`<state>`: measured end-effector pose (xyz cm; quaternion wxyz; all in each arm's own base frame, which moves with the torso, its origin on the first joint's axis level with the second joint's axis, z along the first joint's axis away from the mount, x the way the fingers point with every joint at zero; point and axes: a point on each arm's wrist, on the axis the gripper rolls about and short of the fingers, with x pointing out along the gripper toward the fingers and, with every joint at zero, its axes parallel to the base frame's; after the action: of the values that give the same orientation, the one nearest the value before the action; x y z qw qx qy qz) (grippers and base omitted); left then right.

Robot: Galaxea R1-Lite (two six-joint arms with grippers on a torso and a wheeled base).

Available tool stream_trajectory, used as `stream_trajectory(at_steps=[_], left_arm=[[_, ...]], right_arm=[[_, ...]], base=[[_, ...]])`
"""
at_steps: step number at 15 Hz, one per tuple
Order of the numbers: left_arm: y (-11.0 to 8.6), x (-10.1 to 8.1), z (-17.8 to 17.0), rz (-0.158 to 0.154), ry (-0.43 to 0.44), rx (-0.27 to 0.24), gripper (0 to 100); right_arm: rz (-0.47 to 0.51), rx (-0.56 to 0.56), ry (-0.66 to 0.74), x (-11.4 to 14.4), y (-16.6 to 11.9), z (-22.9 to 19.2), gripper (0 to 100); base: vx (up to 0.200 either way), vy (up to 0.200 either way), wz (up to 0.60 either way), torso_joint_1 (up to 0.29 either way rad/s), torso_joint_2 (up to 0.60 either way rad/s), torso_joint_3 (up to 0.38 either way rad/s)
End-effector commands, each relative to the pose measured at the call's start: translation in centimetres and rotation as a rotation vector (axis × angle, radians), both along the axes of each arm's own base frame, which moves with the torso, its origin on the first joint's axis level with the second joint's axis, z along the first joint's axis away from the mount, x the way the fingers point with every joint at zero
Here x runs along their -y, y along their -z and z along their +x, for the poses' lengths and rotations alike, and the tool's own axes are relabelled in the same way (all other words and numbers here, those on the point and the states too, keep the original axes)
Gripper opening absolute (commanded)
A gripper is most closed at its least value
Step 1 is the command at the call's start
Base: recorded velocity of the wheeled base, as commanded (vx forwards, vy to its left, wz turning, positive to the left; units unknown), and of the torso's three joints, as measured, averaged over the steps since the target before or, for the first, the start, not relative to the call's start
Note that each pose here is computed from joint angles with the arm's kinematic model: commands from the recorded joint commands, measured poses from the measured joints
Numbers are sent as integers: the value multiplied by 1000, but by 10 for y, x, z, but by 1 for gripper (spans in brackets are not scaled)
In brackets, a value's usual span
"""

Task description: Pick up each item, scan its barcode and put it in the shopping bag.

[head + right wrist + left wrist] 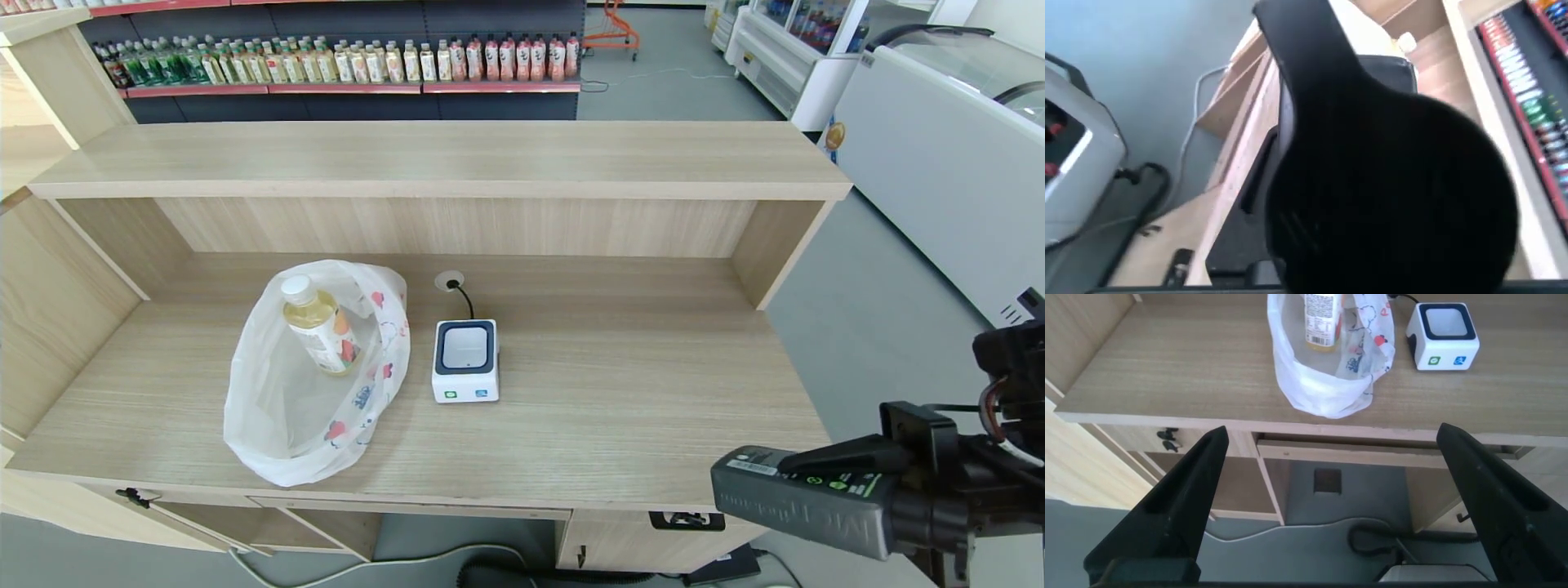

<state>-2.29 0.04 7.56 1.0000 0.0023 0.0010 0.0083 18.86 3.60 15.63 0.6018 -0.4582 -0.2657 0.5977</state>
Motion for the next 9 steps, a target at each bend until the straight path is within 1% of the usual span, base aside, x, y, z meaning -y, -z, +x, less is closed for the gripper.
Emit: stream_trajectory(at_steps=[1,2,3,4,5,6,7,8,9], left_arm=[[0,0,0,0,0,0,100],[0,0,0,0,0,0,100],[0,0,0,0,0,0,100],[0,0,0,0,0,0,100],[0,0,0,0,0,0,100],[0,0,0,0,0,0,100],[0,0,0,0,0,0,100],[0,0,0,0,0,-1,100],[0,0,0,0,0,0,100]], right_arm=[[42,-153,90,7,-15,-8,0],[71,-210,172,15,-27,-6,0],[111,-300,247,21,-40,-1,0],[167,-439,381,31,-55,1,0],[210,-542,468,34,-64,0,0],[357,-831,671,34,-80,-2,0],[496,-1043,773,26,-88,-1,0],[635,-1230,820,19,-91,3,0],[721,-1328,827,13,-92,5,0]], base=[[0,0,0,0,0,0],[0,0,0,0,0,0],[0,0,0,0,0,0],[0,0,0,0,0,0],[0,0,0,0,0,0],[0,0,0,0,0,0],[0,0,0,0,0,0],[0,0,0,0,0,0],[0,0,0,0,0,0]])
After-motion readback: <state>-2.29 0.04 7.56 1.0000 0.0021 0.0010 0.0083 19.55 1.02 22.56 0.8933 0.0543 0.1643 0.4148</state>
